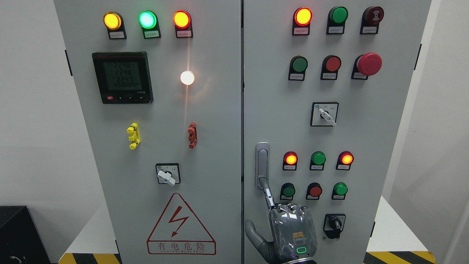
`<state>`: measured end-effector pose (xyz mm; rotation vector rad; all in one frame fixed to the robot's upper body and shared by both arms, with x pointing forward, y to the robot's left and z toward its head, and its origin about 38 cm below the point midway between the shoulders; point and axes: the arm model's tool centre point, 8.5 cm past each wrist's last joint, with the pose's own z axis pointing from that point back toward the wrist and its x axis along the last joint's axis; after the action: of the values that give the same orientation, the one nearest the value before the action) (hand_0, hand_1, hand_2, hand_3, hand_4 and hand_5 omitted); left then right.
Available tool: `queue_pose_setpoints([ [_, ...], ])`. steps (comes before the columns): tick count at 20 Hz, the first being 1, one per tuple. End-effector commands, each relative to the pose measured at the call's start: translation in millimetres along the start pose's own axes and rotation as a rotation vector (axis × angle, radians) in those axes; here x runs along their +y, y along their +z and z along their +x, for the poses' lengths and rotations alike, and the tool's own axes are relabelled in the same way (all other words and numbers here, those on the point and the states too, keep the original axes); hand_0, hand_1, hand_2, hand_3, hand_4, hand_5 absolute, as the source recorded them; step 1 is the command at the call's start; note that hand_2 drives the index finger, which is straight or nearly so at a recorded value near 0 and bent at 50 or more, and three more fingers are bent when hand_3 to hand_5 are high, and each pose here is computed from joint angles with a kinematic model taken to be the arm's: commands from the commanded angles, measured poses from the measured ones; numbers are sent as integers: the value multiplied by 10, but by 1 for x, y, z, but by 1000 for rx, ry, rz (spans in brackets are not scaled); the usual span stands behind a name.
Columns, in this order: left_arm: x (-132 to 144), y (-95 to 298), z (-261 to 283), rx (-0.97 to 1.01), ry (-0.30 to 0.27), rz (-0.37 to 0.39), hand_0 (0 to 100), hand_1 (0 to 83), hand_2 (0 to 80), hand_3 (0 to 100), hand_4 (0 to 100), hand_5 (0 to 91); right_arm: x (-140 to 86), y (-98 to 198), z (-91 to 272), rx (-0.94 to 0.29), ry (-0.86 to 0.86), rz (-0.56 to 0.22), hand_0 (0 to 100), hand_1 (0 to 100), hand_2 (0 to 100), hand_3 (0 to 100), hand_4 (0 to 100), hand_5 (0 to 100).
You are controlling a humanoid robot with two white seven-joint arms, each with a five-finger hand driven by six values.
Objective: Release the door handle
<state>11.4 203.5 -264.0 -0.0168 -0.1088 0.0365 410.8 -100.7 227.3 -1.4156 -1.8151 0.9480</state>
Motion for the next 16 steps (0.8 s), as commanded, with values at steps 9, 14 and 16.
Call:
queue_pose_setpoints([
  [9,1,0,7,3,-3,4,120,556,0,0,0,0,13,4,1,-2,0,40,351,252,26,1000,1000,1000],
  [14,1,0,7,3,-3,4,120,556,0,0,0,0,16,6,3,-7,-1,49,352,253,30,1000,1000,1000],
  [16,1,0,7,3,-2,4,120,556,0,0,0,0,18,6,4,-8,-2,55,353,253,32,1000,1000,1000],
])
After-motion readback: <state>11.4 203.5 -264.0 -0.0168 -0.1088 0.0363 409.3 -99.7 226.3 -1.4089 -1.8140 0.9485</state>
